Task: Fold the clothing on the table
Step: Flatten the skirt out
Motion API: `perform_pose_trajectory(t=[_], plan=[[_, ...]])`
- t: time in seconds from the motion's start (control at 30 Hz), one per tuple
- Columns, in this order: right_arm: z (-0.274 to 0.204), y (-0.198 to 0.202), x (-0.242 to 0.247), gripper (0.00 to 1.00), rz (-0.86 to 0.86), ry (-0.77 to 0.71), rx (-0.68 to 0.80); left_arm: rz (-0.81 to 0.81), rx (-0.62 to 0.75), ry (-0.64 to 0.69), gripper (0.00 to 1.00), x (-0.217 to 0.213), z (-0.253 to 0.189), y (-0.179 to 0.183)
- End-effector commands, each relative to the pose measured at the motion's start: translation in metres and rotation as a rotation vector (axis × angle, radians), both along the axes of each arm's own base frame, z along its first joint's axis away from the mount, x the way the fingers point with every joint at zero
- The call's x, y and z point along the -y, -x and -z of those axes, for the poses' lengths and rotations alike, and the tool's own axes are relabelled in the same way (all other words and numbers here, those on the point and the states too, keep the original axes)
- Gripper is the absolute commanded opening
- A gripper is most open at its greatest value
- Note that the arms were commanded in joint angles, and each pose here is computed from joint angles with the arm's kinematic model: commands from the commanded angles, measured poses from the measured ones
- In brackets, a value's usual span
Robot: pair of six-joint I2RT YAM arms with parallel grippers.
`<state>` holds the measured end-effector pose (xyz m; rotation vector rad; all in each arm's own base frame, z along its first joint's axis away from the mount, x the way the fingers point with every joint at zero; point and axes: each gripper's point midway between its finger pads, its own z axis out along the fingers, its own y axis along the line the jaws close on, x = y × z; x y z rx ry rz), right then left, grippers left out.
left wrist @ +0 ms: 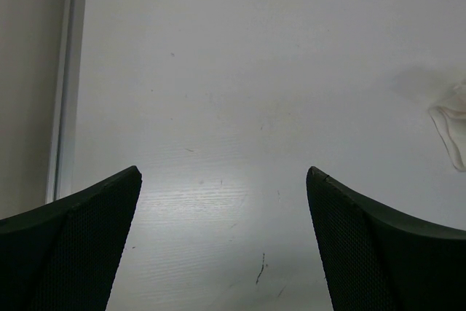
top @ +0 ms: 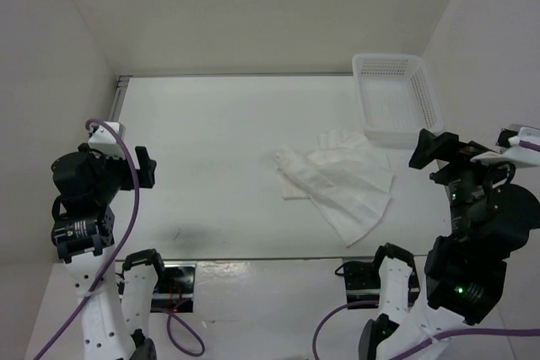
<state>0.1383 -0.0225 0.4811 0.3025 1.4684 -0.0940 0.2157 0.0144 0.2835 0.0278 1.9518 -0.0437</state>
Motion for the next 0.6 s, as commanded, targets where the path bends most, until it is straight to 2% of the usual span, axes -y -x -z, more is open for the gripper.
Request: perform_pose_trajectory(t=[0.0, 0.03, 0.13, 0.3, 0.57], plan=[[0.016, -0.033, -0.025, 0.98, -0.208, -0.099, -0.048, 0.018, 0.060, 0.009, 1.00, 0.004, -0.011, -0.003], [0.010, -0.036, -0.034, 0.98, -0.268, -0.095, -0.022, 0.018, 0.060, 0.009, 1.00, 0.004, -0.011, -0.003], [0.006, -0.039, -0.033, 0.98, -0.280, -0.058, -0.005, 0.018, 0.079, 0.002, 1.00, 0.005, -0.015, 0.000], [0.004, -0.028, 0.008, 0.98, -0.057, 0.156, -0.048, -0.004, 0.104, -0.005, 1.00, 0.003, -0.020, 0.005], [0.050, 0.000, 0.083, 0.98, 0.325, 0.350, -0.267, -0.004, 0.122, -0.011, 1.00, 0.004, -0.024, 0.006]])
